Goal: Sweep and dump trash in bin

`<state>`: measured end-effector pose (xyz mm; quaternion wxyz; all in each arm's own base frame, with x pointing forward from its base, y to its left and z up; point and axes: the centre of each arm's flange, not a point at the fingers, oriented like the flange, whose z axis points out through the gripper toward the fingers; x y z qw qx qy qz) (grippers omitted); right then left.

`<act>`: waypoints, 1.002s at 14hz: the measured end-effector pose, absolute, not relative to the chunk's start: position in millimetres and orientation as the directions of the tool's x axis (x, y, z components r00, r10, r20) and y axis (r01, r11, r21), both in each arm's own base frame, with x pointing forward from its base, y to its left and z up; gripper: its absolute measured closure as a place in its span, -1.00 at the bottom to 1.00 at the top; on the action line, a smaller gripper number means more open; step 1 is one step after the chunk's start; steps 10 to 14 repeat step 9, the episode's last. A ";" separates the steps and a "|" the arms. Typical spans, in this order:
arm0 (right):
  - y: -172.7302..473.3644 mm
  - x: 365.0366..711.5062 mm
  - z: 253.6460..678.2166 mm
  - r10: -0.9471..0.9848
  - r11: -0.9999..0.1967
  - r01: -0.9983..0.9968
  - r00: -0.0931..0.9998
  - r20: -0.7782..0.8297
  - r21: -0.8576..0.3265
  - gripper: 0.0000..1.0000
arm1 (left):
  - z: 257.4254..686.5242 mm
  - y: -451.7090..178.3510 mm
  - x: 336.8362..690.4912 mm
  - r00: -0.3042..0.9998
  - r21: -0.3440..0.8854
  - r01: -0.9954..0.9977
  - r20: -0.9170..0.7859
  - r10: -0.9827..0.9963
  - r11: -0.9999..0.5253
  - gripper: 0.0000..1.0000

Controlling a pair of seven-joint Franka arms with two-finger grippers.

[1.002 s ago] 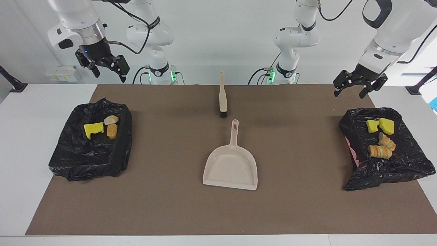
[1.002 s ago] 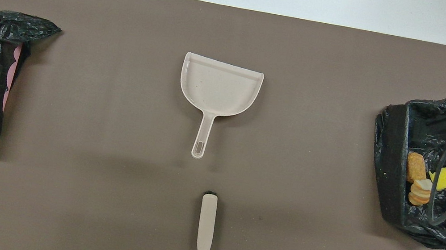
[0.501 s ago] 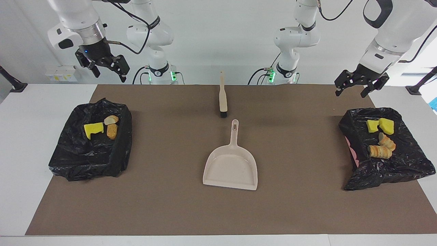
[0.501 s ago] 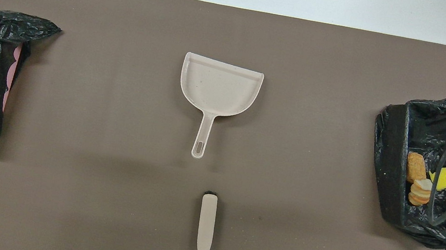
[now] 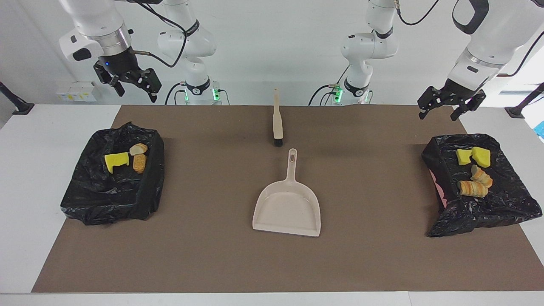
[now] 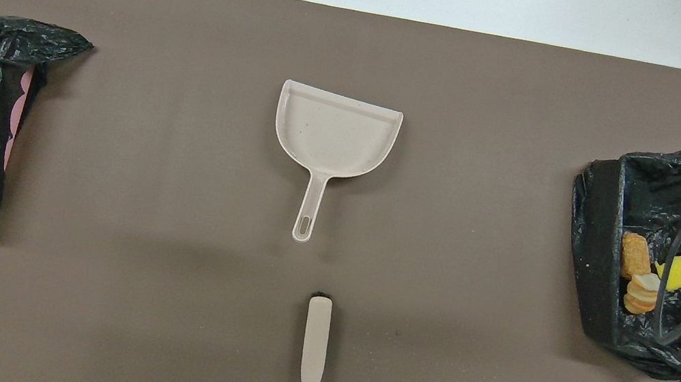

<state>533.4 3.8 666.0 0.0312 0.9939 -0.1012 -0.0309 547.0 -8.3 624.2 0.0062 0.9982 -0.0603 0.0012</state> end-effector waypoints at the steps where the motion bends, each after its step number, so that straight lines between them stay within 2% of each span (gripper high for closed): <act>1: 3.8 533.4 666.0 -0.203 -0.978 -0.199 0.978 -0.055 0.068 -1.00 | 625.2 -8.3 546.6 0.993 0.012 -0.120 0.004 -0.120 -0.993 -1.00; 14: 3.8 533.4 666.0 -0.203 -0.978 -0.199 0.978 -0.055 0.068 -1.00 | 628.7 -8.2 544.6 0.993 0.012 -0.120 0.009 -0.120 -0.993 -1.00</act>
